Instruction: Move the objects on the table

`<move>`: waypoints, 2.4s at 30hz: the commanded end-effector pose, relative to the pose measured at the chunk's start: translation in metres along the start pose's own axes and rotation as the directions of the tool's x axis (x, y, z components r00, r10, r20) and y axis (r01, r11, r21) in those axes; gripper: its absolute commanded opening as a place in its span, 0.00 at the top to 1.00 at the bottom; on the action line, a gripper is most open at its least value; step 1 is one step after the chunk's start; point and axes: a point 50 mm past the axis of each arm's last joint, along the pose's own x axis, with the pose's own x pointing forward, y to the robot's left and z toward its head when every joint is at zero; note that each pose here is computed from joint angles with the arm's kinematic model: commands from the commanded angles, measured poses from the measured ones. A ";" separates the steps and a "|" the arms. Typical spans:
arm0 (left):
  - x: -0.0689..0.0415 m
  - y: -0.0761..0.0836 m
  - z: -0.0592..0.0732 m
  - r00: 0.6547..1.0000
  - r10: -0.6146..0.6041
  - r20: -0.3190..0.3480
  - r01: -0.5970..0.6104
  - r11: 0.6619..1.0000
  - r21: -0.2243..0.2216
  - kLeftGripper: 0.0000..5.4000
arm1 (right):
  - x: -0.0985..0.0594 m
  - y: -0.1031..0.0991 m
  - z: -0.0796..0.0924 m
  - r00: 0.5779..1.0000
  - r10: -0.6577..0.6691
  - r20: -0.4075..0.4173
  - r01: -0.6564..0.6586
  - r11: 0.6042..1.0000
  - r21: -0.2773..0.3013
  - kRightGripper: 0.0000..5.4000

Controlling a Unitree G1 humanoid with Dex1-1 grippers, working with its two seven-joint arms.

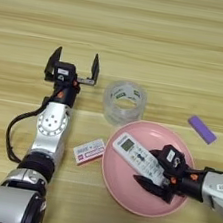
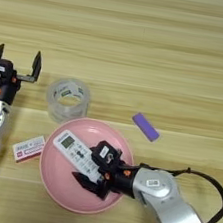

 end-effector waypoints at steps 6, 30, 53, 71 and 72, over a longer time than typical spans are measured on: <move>0.005 -0.002 0.002 1.000 -0.013 0.007 0.013 1.000 0.006 0.00 | -0.007 -0.014 0.009 0.998 -0.053 0.022 0.054 0.998 -0.033 0.46; 0.006 0.003 0.007 0.999 -0.017 0.040 0.016 1.000 0.008 0.00 | -0.027 -0.040 0.040 0.984 -0.123 0.126 0.137 0.985 -0.106 0.46; 0.001 0.011 0.065 0.745 -0.630 0.220 0.667 0.713 -0.217 0.00 | -0.047 -0.064 0.054 0.984 -0.018 0.179 0.053 0.980 -0.193 0.46; -0.038 -0.029 0.077 0.305 -0.925 0.228 0.940 0.254 -0.226 0.00 | -0.060 -0.058 0.068 0.953 0.179 0.246 -0.090 0.937 -0.337 0.46; -0.039 -0.031 0.077 0.291 -0.929 0.230 0.943 0.239 -0.231 0.00 | -0.061 -0.056 0.070 0.948 0.195 0.253 -0.101 0.934 -0.342 0.46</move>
